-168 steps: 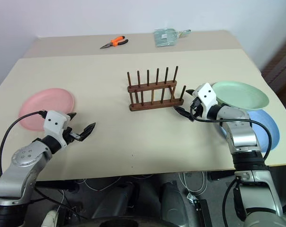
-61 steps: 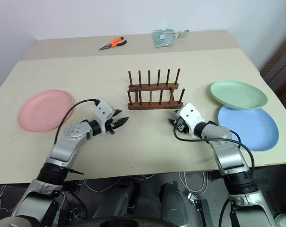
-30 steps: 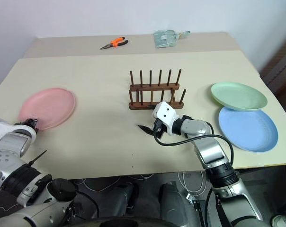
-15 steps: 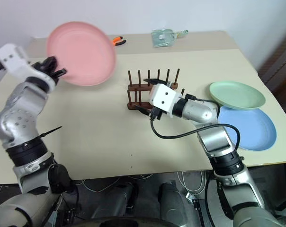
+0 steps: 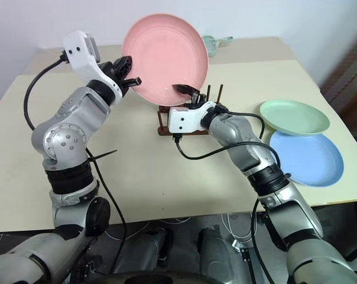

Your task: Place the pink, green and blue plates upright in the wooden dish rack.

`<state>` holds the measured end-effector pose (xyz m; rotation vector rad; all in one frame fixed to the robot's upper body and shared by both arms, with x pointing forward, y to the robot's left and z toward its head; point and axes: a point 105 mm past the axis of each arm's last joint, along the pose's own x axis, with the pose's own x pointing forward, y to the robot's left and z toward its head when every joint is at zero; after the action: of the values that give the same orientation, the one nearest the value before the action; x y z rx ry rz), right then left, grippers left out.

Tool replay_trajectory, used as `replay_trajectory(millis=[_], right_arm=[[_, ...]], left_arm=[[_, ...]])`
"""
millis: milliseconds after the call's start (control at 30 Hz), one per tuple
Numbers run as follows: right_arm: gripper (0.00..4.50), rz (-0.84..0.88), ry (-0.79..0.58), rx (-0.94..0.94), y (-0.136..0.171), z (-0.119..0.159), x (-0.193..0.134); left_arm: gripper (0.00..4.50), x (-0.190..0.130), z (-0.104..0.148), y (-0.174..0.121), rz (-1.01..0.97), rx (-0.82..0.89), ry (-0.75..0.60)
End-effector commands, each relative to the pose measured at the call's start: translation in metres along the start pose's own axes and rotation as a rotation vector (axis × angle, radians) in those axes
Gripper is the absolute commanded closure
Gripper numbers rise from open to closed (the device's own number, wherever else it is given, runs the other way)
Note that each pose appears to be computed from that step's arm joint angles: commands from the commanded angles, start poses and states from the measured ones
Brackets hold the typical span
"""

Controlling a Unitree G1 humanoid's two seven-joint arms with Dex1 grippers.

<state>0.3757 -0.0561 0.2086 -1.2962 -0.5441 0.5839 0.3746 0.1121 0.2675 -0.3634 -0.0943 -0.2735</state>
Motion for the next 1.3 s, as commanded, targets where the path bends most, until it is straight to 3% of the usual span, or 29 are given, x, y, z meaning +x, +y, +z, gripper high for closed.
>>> replay_trajectory(millis=[33,100,333,500,567,633,800,900,1100,1300], right_arm=[[3.44,-0.083,-0.003,-0.057,-0.014,0.001,-0.003],[4.46,-0.1,0.005,-0.072,-0.014,0.0,-0.004],[4.5,-0.17,0.003,-0.101,-0.03,0.002,-0.017],[4.5,-0.247,0.02,-0.054,-0.052,0.0,-0.041],[4.5,-0.323,0.016,0.074,-0.067,-0.003,-0.053],[4.5,-0.398,-0.023,0.323,-0.081,-0.004,-0.063],[4.5,-0.44,-0.206,1.04,-0.092,0.001,-0.081],[4.5,-0.37,-0.251,1.241,-0.084,0.008,-0.085],[4.5,-0.327,-0.176,1.363,-0.066,-0.001,-0.085],[4.5,-0.381,-0.104,1.406,-0.06,-0.019,-0.086]], left_arm=[[4.5,-0.005,0.009,-0.011,-0.049,-0.02,-0.042],[3.78,-0.005,0.008,-0.013,-0.061,-0.05,-0.043],[0.45,-0.007,0.048,-0.011,-0.085,-0.222,-0.21],[0.45,-0.013,0.053,0.01,-0.044,0.027,-0.229],[0.45,-0.017,0.048,0.016,-0.068,0.106,-0.217],[0.45,-0.023,0.038,0.017,-0.133,0.186,-0.195],[0.45,-0.05,-0.015,0.009,-0.388,0.352,-0.044],[0.45,-0.067,-0.045,0.006,-0.512,0.375,0.049],[0.45,-0.092,-0.08,-0.012,-0.672,0.342,0.15],[0.45,-0.099,-0.089,-0.021,-0.701,0.308,0.17]])
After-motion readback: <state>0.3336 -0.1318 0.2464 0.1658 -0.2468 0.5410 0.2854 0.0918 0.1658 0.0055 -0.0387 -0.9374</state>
